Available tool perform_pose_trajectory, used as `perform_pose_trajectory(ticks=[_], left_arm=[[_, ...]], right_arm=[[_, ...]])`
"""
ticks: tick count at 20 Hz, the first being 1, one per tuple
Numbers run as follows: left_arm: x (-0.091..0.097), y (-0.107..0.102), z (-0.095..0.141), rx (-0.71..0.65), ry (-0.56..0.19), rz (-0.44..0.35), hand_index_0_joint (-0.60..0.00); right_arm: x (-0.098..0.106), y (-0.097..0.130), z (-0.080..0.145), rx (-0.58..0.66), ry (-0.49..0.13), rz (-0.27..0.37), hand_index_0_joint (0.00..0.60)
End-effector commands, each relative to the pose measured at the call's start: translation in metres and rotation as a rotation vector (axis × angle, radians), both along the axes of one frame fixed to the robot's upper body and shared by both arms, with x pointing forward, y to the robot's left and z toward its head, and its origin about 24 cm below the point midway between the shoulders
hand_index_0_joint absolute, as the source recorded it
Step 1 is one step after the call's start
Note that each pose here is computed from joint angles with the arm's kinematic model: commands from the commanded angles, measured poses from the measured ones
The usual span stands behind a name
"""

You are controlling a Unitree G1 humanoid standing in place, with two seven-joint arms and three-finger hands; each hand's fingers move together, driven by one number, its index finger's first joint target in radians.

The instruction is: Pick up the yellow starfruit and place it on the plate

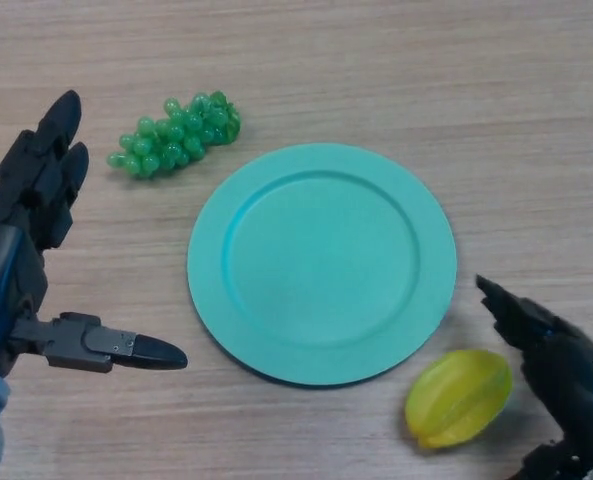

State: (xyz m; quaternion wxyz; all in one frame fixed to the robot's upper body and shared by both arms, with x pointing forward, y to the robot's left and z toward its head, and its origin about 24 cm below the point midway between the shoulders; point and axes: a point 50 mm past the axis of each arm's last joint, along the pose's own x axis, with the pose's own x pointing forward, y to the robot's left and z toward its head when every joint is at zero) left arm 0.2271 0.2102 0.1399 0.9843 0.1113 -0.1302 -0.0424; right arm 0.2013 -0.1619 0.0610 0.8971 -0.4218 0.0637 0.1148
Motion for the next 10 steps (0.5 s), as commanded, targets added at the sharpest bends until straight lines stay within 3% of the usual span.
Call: perform_pose_trajectory(ticks=[1,4,6,7,8,9,10], left_arm=[[-0.007,0.003,0.031,0.036,-0.211,0.010,0.000],[-0.007,0.002,0.032,0.040,-0.222,0.010,0.000],[-0.007,0.003,0.032,0.039,-0.220,0.012,0.000],[-0.007,0.003,0.032,0.041,-0.224,0.013,0.000],[-0.007,0.003,0.032,0.041,-0.225,0.014,0.000],[-0.008,0.003,0.032,0.041,-0.230,0.018,0.000],[-0.008,0.003,0.032,0.041,-0.234,0.021,0.000]], right_arm=[[0.003,0.008,0.026,0.062,-0.235,0.085,0.000],[0.002,0.012,0.022,0.107,-0.244,0.119,0.000],[0.001,0.012,0.012,0.101,-0.204,0.129,0.000],[0.002,0.011,0.006,0.067,-0.184,0.136,0.051],[0.002,0.011,0.005,0.065,-0.180,0.137,0.150],[0.001,0.011,0.003,0.072,-0.161,0.135,0.300],[0.001,0.011,0.001,0.084,-0.145,0.130,0.400]])
